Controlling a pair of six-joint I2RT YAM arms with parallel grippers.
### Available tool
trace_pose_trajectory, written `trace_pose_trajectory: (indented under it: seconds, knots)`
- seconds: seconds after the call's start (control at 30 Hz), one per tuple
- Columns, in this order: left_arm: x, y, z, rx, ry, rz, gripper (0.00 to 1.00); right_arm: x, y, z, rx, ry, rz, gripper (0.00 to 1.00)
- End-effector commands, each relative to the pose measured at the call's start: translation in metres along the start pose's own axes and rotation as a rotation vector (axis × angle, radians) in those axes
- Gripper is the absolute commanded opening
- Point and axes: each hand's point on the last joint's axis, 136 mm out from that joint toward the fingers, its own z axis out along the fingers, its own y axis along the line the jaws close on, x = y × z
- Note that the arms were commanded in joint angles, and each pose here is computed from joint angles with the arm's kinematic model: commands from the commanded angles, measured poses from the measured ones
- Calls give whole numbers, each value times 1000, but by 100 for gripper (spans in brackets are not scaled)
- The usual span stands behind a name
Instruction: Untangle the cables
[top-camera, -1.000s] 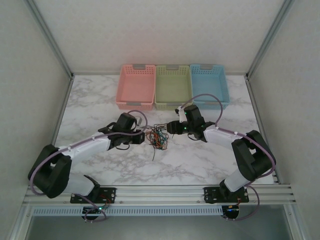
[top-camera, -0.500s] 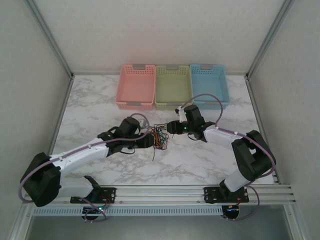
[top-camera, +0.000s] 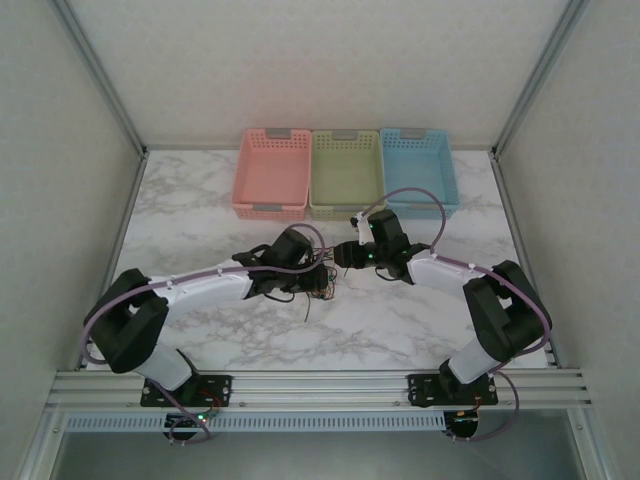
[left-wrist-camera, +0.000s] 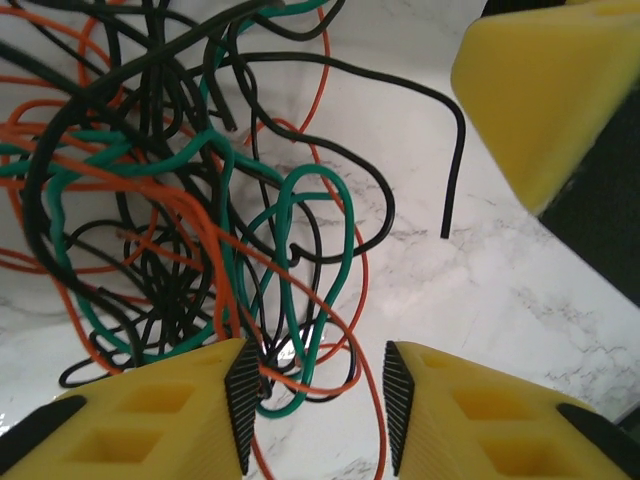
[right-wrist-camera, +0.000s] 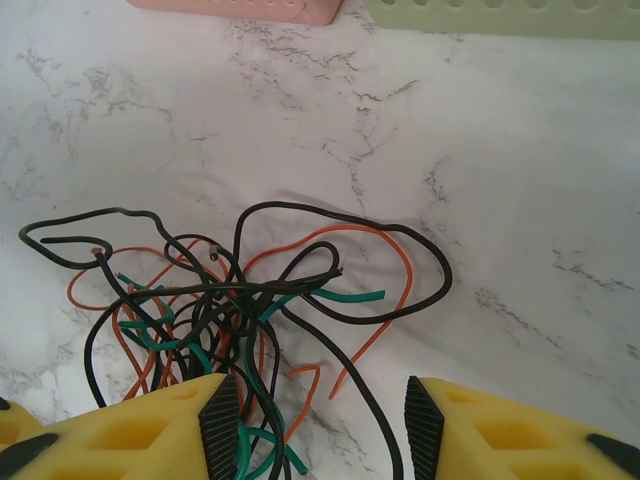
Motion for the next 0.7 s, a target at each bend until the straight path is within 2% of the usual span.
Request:
trace_pose_trajectory:
  seconds: [0.0,0.2,0.37,0.47,0.67]
  knots:
    - [-3,-8,5,9,-1,-16,34,-6,4,-6,-7,-25,-11,50]
    - [5,2,5,-16,-2,-50,36,-6,5,-7,-4,-29,-14,50]
    - [7,3,-4,-38,-10,-10,38,-5,3,-8,3,-28,-15,50]
    - [8,0,-14,-63,-10,76,38,-6,3,-8,8,-29,-14,50]
    - [3,-10,-49,-199,-25,407,40,-6,2,-7,12,-28,-14,50]
